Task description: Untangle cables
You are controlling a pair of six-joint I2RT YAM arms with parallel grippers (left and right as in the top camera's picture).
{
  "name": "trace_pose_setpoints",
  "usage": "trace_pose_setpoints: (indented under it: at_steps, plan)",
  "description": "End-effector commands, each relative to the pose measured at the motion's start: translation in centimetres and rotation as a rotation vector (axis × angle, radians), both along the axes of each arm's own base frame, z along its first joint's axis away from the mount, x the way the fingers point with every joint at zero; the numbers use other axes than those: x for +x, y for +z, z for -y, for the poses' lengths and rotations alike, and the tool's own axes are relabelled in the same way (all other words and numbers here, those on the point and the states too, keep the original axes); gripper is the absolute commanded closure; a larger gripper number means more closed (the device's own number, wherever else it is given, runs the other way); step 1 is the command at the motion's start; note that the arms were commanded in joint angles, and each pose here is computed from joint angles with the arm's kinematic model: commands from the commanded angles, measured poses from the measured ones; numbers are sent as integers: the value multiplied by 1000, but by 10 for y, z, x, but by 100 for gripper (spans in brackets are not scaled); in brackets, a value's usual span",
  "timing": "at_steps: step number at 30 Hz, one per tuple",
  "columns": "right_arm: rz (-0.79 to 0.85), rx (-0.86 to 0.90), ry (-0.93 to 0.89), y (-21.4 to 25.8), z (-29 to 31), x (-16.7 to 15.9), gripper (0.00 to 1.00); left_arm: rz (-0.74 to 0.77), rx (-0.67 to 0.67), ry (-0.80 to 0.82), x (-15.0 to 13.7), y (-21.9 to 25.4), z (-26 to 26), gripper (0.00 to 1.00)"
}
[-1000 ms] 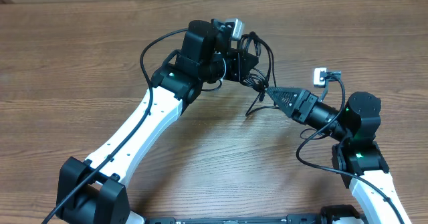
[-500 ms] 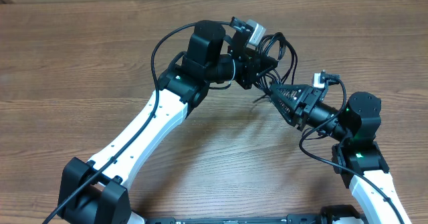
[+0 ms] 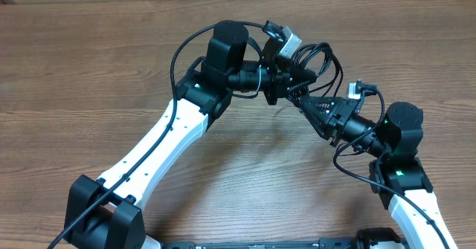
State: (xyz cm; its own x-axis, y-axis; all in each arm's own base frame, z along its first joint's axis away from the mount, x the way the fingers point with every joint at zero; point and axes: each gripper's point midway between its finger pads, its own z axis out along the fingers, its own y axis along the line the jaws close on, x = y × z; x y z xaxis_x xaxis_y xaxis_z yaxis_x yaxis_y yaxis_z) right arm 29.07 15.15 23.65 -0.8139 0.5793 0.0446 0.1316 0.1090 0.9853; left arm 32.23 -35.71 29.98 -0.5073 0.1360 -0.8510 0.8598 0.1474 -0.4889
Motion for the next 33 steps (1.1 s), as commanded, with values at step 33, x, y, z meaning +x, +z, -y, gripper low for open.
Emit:
trace_pose_setpoints:
  at_steps: [33]
  plan:
    - [56, -35, -6, 6, 2, 1, 96, 22, 23, -45, -26, -4, 29, 96]
